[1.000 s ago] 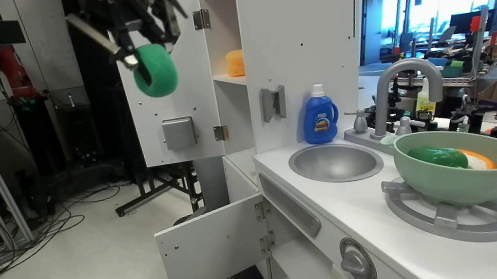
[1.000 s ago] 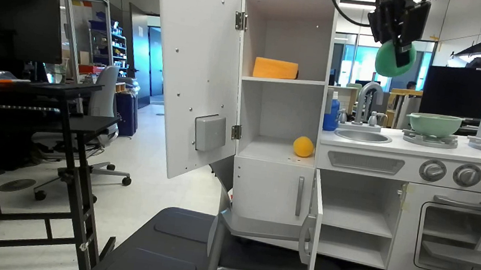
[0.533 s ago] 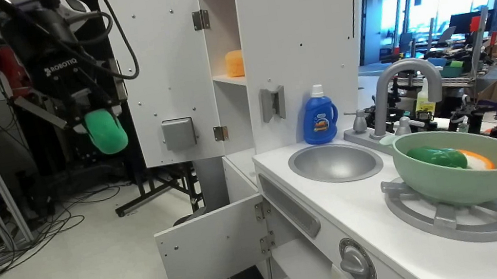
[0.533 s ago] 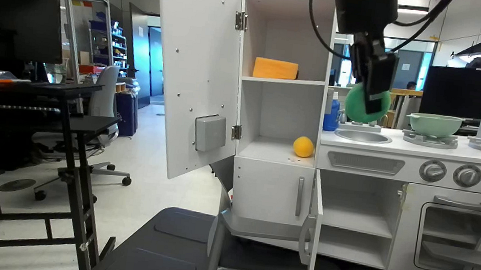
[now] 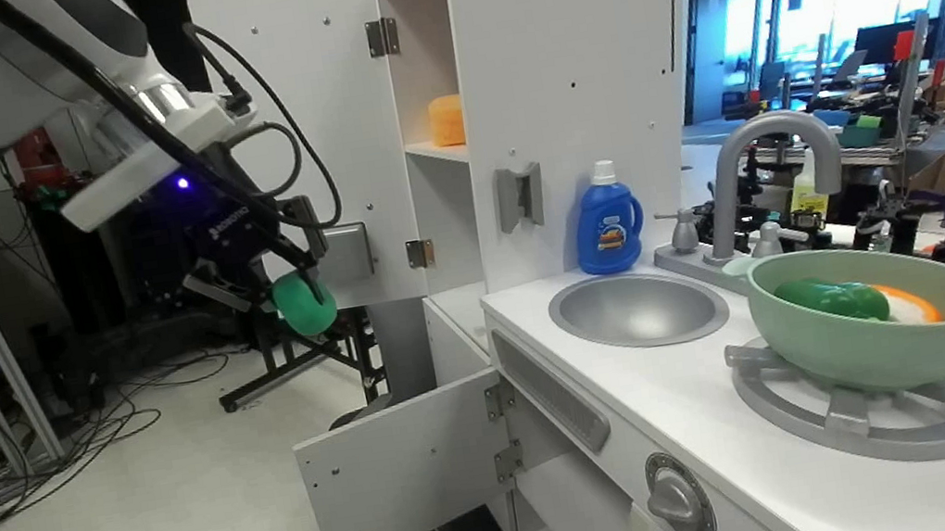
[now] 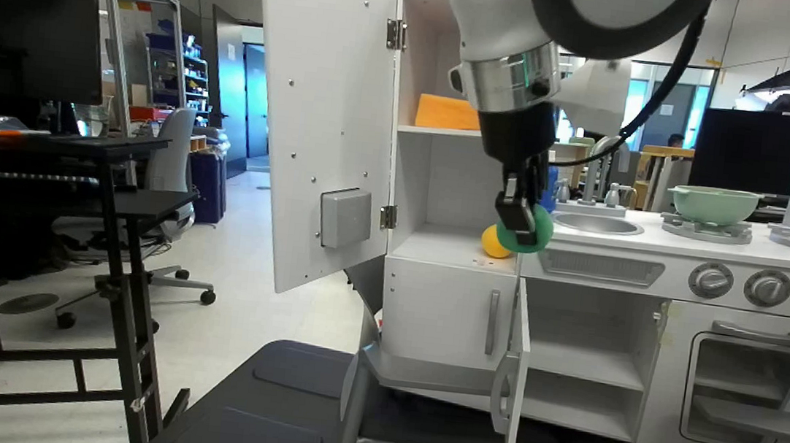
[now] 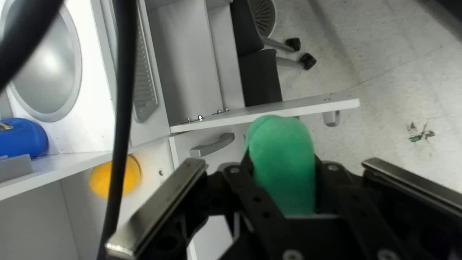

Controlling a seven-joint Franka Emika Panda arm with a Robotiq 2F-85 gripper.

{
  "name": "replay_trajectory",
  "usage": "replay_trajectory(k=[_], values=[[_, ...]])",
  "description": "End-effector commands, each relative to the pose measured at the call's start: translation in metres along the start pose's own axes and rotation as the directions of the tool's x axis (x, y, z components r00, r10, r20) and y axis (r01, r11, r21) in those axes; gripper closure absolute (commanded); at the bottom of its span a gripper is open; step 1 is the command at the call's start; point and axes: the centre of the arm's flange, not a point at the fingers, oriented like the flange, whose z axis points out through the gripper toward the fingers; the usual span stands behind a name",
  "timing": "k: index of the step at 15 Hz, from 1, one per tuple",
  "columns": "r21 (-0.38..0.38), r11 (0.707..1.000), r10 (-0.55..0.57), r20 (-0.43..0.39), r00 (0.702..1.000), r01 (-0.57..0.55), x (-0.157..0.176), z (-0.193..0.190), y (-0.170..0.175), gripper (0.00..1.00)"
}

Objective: Open the cupboard and put the yellow and green objects inside.

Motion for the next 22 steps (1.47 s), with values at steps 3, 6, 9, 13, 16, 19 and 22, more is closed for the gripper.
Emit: replay_trajectory(k=[3, 6, 9, 13, 16, 19, 22], values=[[-0.124, 0.986, 0.108, -0.016, 0.994, -0.109, 0.101, 0.048, 0.021, 0.93], [-0.165, 0.978, 0.126, -0.02, 0.992, -0.127, 0.133, 0.067, 0.026, 0.93], [-0.215, 0.966, 0.142, -0.013, 0.99, -0.142, 0.155, 0.088, 0.033, 0.93], [-0.277, 0.945, 0.181, 0.005, 0.983, -0.173, 0.17, 0.123, 0.058, 0.93], [-0.325, 0.924, 0.214, 0.007, 0.977, -0.201, 0.177, 0.138, 0.09, 0.93], [-0.373, 0.9, 0.244, 0.001, 0.97, -0.226, 0.183, 0.142, 0.125, 0.93], [-0.409, 0.877, 0.27, -0.011, 0.963, -0.251, 0.189, 0.143, 0.148, 0.45]])
